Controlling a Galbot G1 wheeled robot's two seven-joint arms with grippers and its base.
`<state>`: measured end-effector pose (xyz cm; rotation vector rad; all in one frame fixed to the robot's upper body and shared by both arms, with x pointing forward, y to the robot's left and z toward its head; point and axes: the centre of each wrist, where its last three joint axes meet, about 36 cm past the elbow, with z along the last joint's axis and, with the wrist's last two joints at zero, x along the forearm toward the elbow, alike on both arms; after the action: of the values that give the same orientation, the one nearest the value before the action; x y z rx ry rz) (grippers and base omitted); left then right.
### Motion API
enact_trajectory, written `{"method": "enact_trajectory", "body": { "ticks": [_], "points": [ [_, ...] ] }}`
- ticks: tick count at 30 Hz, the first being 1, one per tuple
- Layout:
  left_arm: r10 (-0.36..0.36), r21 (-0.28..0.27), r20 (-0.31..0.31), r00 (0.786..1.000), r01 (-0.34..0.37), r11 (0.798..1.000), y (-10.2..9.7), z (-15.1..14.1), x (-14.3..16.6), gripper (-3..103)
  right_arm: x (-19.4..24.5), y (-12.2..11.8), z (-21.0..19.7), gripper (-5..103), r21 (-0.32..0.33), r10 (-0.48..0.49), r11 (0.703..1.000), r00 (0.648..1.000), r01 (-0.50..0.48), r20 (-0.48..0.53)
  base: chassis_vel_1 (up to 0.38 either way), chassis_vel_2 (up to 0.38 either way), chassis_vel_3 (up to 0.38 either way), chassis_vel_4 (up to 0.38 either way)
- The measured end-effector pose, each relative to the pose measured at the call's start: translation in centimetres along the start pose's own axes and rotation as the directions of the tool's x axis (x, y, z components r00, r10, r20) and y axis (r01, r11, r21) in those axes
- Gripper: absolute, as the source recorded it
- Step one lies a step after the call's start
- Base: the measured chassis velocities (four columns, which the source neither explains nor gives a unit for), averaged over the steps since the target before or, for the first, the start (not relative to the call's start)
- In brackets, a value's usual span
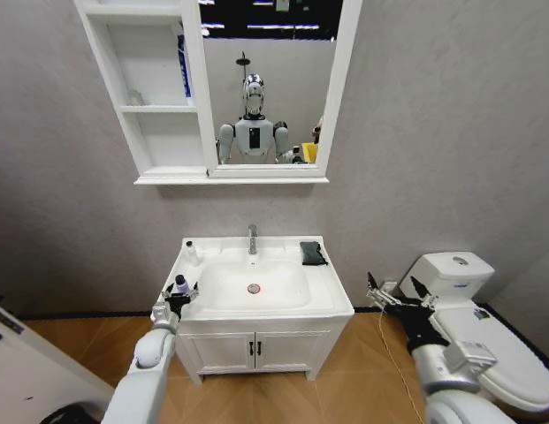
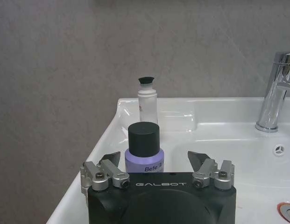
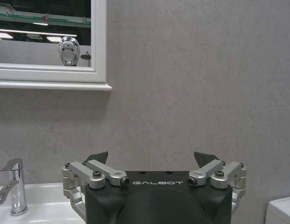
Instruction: Move facial cleanser and shampoo from washbasin to cabinet, then wipe washbasin with towel.
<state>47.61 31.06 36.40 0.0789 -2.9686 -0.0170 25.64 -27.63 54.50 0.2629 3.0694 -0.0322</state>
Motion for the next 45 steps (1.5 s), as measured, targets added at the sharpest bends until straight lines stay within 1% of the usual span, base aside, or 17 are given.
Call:
{"method": "enact_trajectory", "body": {
  "ticks": [2, 3, 9, 16, 19, 21, 22, 23, 24, 27, 28, 30, 32, 34, 38, 40, 45],
  "points": [
    [0.000, -0.001, -0.002, 1.000, 0.000, 1.000, 0.0, 0.1, 0.0, 76, 0.1, 0.0, 0.0, 100, 0.000, 0.000, 1.000, 1.000, 0.000, -0.003, 0.000, 0.000, 0.000, 0.000],
    [0.000, 0.000, -0.005, 1.000, 0.000, 1.000, 0.0, 0.2, 0.0, 65, 0.1, 0.0, 0.0, 100, 0.000, 0.000, 1.000, 1.000, 0.000, -0.003, 0.000, 0.000, 0.000, 0.000],
    [0.003, 0.003, -0.009, 1.000, -0.003, 1.000, -0.2, 0.4, 0.1, 44, -0.1, 0.0, -0.1, 100, -0.001, 0.001, 1.000, 1.000, -0.001, 0.006, 0.000, 0.000, 0.000, 0.000],
    [-0.001, 0.005, 0.002, 1.000, 0.001, 1.000, -0.2, -0.4, 0.5, 43, -0.1, 0.0, -0.1, 100, -0.001, 0.000, 1.000, 1.000, 0.000, 0.009, 0.000, 0.000, 0.000, 0.000],
    [-0.025, 0.020, 0.036, 0.999, 0.024, 1.000, -0.3, -3.3, 1.9, 43, -0.1, 0.0, -0.1, 100, 0.000, 0.000, 1.000, 1.000, 0.000, 0.008, 0.000, 0.000, 0.000, 0.000],
    [-0.055, 0.005, 0.106, 0.993, 0.054, 0.999, -0.6, -8.6, 4.3, 43, -0.1, 0.0, -0.1, 100, 0.001, 0.000, 1.000, 1.000, 0.000, 0.008, 0.000, 0.000, 0.000, 0.000],
    [-0.055, 0.005, 0.106, 0.993, 0.054, 0.999, -0.6, -8.6, 4.3, 43, -0.1, 0.0, -0.1, 100, 0.001, 0.000, 1.000, 1.000, 0.000, 0.008, 0.000, 0.000, 0.000, 0.000],
    [-0.056, -0.005, 0.132, 0.990, 0.057, 0.998, -0.6, -11.6, 5.7, 43, -0.1, 0.0, -0.1, 100, 0.000, -0.001, 1.000, 1.000, 0.001, 0.009, 0.000, 0.000, 0.000, 0.000],
    [-0.056, -0.005, 0.132, 0.990, 0.057, 0.998, -0.6, -11.6, 5.7, 43, -0.1, 0.0, -0.1, 100, 0.000, -0.001, 1.000, 1.000, 0.001, 0.009, 0.000, 0.000, 0.000, 0.000],
    [-0.019, -0.010, 0.120, 0.993, 0.020, 1.000, -0.4, -20.7, 9.7, 43, -0.2, 0.2, -0.1, 100, 0.006, -0.001, 1.000, 1.000, 0.001, 0.007, 0.000, 0.000, 0.000, 0.000],
    [-0.019, -0.010, 0.120, 0.993, 0.020, 1.000, -0.4, -20.7, 9.7, 43, -0.2, 0.2, -0.1, 100, 0.006, -0.001, 1.000, 1.000, 0.001, 0.007, 0.000, 0.000, 0.000, 0.000],
    [0.017, -0.054, 0.152, 0.988, -0.009, 0.999, 1.0, -26.3, 10.9, 43, -0.1, 0.3, 0.0, 100, 0.007, -0.001, 1.000, 1.000, 0.001, 0.004, 0.000, 0.000, 0.000, 0.000],
    [0.033, -0.070, 0.163, 0.986, -0.022, 0.997, 1.6, -28.4, 11.0, 43, -0.1, 0.3, 0.0, 100, 0.006, -0.002, 1.000, 1.000, 0.002, 0.002, 0.000, 0.000, 0.000, 0.000],
    [0.054, -0.080, 0.176, 0.983, -0.040, 0.996, 2.7, -32.7, 10.6, 43, -0.1, 0.4, 0.0, 100, 0.005, -0.004, 1.000, 1.000, 0.004, 0.002, 0.000, 0.000, 0.000, 0.000],
    [0.057, -0.076, 0.179, 0.982, -0.044, 0.996, 3.7, -36.4, 9.0, 43, -0.1, 0.4, 0.0, 100, 0.007, -0.005, 1.000, 1.000, 0.005, 0.002, 0.000, 0.000, 0.000, 0.000],
    [0.047, -0.069, 0.221, 0.974, -0.033, 0.997, 4.6, -41.0, 6.8, 43, 0.0, 0.4, 0.1, 100, 0.009, -0.004, 1.000, 1.000, 0.004, -0.002, 0.000, 0.000, 0.000, 0.000],
    [0.044, -0.075, 0.247, 0.968, -0.026, 0.997, 4.0, -45.0, 2.4, 43, 0.1, 0.2, 0.2, 100, 0.012, 0.000, 1.000, 1.000, 0.000, -0.009, 0.000, 0.000, 0.000, 0.000]
  ]
}}
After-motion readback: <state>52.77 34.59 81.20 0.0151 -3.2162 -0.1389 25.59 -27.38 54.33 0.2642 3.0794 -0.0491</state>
